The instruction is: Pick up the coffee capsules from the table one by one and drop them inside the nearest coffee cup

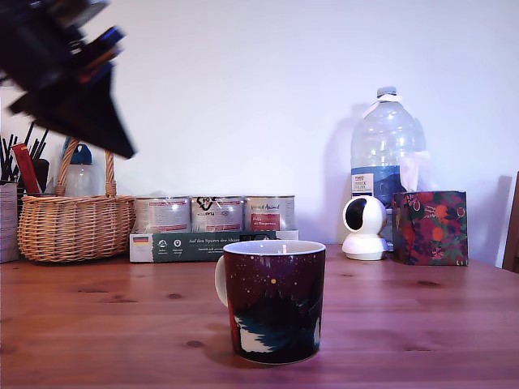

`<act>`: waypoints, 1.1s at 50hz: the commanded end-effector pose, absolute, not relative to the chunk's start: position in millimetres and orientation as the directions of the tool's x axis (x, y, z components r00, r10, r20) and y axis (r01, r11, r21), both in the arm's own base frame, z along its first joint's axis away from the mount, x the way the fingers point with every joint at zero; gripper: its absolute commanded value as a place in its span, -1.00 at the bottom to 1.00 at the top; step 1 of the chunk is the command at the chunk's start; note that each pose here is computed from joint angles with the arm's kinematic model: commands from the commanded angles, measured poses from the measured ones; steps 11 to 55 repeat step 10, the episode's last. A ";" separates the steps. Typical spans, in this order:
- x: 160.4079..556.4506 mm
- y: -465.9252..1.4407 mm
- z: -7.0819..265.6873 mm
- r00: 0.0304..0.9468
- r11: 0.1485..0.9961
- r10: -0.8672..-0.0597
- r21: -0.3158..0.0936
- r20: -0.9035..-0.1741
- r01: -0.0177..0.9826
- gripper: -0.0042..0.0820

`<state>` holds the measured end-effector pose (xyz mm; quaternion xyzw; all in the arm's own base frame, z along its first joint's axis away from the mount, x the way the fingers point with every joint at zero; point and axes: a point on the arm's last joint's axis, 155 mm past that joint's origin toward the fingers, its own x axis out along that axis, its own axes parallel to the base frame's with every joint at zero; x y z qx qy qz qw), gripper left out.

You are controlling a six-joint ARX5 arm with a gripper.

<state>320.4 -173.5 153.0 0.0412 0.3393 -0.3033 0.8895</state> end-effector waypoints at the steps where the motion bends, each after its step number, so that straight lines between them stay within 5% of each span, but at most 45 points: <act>1: 316.0 -163.1 150.8 0.608 0.826 -0.502 -0.133 -0.616 0.547 -0.95; 10: 309.1 -131.9 147.1 0.658 0.868 -0.454 -0.132 -0.600 0.478 -0.95; 55: 309.1 -131.9 147.1 0.658 0.868 -0.454 -0.132 -0.600 0.478 -0.95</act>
